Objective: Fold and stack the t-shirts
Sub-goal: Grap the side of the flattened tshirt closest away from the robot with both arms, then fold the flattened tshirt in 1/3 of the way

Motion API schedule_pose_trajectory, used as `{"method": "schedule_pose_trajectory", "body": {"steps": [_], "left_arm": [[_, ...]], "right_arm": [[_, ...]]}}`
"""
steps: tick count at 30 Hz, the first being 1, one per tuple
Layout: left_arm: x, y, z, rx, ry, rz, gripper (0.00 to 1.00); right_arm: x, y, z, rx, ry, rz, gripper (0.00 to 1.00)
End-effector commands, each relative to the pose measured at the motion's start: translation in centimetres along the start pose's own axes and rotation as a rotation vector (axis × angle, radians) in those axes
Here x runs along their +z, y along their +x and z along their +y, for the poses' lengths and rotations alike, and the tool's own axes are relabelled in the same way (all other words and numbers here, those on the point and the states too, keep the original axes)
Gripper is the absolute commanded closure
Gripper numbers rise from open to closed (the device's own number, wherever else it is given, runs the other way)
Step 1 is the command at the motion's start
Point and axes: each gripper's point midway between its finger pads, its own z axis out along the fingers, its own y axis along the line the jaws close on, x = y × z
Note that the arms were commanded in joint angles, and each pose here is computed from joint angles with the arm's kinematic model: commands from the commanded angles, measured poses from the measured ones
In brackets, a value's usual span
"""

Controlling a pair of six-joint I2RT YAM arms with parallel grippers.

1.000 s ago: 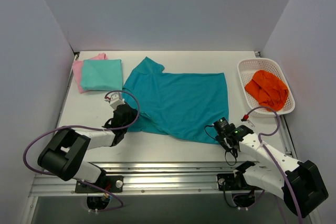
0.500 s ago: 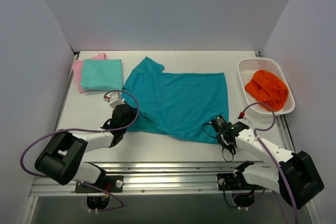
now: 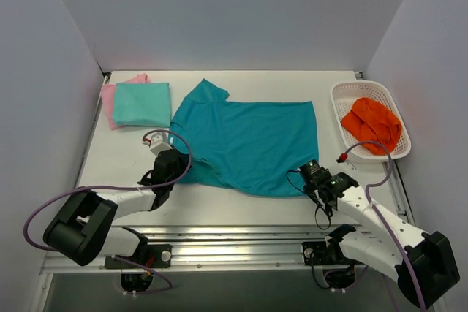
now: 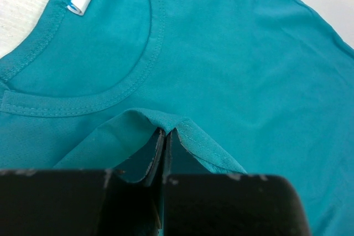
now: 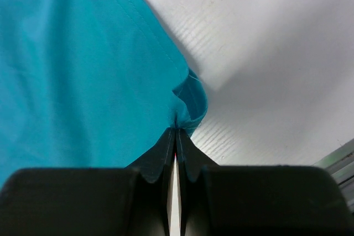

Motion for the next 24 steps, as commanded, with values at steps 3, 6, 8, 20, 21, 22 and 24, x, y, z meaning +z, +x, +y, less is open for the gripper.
{"method": "schedule_pose_trajectory", "body": {"steps": [3, 6, 8, 20, 21, 22, 24], "left_arm": [[-1.5, -2.0, -3.1, -0.040, 0.084, -0.064, 0.98], [-2.8, -2.5, -3.4, -0.038, 0.070, -0.083, 0.98], [-3.9, -3.1, -3.5, -0.040, 0.065, -0.093, 0.98], [-6.1, -6.6, -5.1, -0.013, 0.036, -0.143, 0.98], [-5.9, -6.7, -5.2, -0.011, 0.036, -0.145, 0.98], [-5.8, -6.8, -5.5, -0.008, 0.038, -0.147, 0.98], [-5.2, -6.6, -5.8, 0.004, 0.042, -0.141, 0.98]], "right_arm": [[-1.7, -2.5, 0.0, 0.011, -0.014, -0.088, 1.00], [-2.1, -2.8, 0.1, 0.021, -0.040, -0.095, 1.00], [-2.3, -2.9, 0.2, 0.031, -0.057, -0.098, 1.00], [-3.6, -6.2, 2.5, 0.064, -0.125, -0.223, 1.00], [-3.6, -6.3, 2.7, 0.064, -0.127, -0.228, 1.00], [-3.5, -6.5, 2.9, 0.061, -0.122, -0.238, 1.00], [-3.4, -6.9, 3.7, 0.078, -0.137, -0.257, 1.00]]}}
